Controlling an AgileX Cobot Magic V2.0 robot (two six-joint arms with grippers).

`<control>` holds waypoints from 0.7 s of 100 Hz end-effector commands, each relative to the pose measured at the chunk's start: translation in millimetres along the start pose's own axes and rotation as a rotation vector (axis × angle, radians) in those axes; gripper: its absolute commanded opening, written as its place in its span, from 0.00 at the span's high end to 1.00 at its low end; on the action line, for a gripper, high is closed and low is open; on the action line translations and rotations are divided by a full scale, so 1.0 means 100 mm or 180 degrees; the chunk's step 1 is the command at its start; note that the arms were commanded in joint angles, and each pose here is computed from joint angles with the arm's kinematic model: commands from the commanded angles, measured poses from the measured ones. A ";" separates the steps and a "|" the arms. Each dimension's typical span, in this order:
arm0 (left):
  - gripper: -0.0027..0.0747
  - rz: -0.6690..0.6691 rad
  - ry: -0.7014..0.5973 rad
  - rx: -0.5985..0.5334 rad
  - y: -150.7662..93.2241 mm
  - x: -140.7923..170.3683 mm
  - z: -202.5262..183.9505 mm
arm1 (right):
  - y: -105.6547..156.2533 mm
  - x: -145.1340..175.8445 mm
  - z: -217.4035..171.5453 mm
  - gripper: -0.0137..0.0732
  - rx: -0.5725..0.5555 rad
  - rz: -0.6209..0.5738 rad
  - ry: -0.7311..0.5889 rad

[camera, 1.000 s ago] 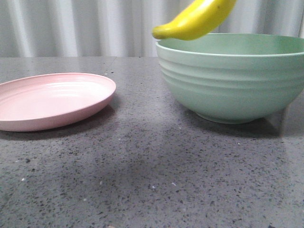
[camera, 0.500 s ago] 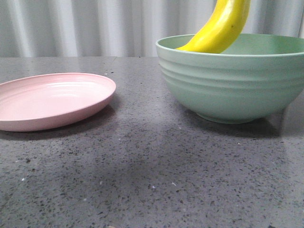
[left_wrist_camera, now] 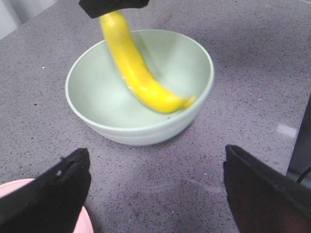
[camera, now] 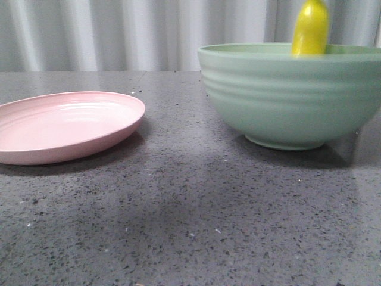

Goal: Transfer banana from pink plate to green bowl

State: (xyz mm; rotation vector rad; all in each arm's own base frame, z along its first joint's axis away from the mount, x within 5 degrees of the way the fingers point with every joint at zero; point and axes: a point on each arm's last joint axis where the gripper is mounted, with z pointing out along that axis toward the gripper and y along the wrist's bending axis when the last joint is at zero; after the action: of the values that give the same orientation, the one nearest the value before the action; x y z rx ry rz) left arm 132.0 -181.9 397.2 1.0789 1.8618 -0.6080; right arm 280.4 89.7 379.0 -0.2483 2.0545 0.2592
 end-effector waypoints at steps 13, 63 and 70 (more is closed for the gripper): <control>0.30 -0.0057 -0.0396 -0.0034 0.00 -0.17 -0.14 | -0.01 -0.21 -0.15 0.44 0.0014 -0.0054 -0.0419; 0.99 -0.0054 -0.0395 -0.0030 0.00 -0.17 -0.16 | -0.02 -0.14 -0.52 0.92 0.0104 -0.0197 -0.0128; 0.99 -0.0048 -0.0443 -0.0033 -0.01 -0.17 -0.22 | -0.02 -0.11 -0.59 0.92 0.0114 -0.0211 -0.0119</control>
State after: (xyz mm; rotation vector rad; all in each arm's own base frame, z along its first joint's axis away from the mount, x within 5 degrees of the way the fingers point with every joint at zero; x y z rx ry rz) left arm 130.9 -180.6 398.0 1.0795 1.8607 -0.6086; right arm 249.1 78.1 392.5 -0.2886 2.1210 0.2038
